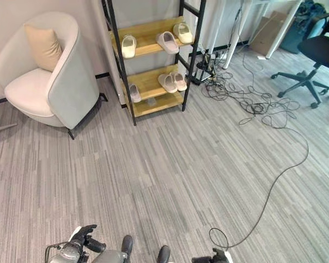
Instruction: Arrange the slippers neatly on the shoe rack.
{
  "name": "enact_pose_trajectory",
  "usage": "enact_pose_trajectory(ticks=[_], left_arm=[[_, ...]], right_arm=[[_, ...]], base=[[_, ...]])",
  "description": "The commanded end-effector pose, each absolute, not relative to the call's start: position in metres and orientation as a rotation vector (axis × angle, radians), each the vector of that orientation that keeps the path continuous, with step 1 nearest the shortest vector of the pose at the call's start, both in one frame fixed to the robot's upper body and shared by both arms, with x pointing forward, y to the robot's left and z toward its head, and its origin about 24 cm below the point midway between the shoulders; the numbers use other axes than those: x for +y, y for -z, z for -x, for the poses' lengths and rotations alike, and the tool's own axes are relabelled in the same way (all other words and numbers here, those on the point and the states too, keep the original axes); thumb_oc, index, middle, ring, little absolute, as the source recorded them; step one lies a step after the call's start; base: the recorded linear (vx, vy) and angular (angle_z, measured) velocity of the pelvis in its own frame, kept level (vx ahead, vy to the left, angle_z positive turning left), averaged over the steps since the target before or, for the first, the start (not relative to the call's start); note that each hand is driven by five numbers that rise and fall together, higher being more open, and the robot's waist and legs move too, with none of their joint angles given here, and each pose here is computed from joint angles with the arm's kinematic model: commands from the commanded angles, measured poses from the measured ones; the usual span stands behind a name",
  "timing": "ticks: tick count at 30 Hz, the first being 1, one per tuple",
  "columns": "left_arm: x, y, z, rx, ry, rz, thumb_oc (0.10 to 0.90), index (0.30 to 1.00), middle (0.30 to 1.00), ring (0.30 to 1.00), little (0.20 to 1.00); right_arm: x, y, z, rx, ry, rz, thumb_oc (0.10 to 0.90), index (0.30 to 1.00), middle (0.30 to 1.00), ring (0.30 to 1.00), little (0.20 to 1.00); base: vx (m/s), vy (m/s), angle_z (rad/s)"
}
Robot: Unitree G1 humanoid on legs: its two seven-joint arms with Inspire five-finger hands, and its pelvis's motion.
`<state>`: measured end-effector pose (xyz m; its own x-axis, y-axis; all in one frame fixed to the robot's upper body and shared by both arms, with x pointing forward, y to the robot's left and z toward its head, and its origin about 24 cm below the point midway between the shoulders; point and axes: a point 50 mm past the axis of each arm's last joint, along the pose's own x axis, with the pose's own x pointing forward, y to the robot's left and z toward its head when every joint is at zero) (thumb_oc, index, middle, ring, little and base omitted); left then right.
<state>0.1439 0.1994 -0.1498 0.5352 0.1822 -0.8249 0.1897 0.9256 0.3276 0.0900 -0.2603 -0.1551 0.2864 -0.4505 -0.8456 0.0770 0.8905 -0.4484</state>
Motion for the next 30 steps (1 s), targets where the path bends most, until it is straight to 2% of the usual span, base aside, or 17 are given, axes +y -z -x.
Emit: enact_pose_trajectory(ticks=[1,6,14,21,30], left_arm=[[0.203,0.152,-0.138,1.024,0.021,-0.448,0.8,0.9,0.9,0.9,0.9],[0.207,0.153,-0.133,1.041,0.001,-0.434,0.8,0.9,0.9,0.9,0.9],[0.216,0.15,-0.135,1.03,-0.025,-0.437,0.8,0.9,0.9,0.9,0.9],[0.215,0.149,-0.139,1.018,-0.024,-0.459,0.8,0.9,0.9,0.9,0.9],[0.204,0.151,-0.141,1.011,0.012,-0.45,0.8,0.9,0.9,0.9,0.9]], right_arm=[[-0.27,0.153,-0.083,1.233,0.371,0.4,0.8,0.9,0.9,0.9,0.9],[-0.265,0.154,-0.085,1.227,0.34,0.402,0.8,0.9,0.9,0.9,0.9],[-0.254,0.15,-0.113,1.141,0.261,0.431,0.8,0.9,0.9,0.9,0.9],[-0.251,0.145,-0.129,1.096,0.22,0.474,0.8,0.9,0.9,0.9,0.9],[-0.249,0.147,-0.124,1.085,0.228,0.456,0.8,0.9,0.9,0.9,0.9]], base=[[0.16,0.143,-0.44],[0.16,0.126,-0.24],[0.19,0.126,-0.15],[0.29,-0.11,0.08],[0.29,-0.157,0.05]])
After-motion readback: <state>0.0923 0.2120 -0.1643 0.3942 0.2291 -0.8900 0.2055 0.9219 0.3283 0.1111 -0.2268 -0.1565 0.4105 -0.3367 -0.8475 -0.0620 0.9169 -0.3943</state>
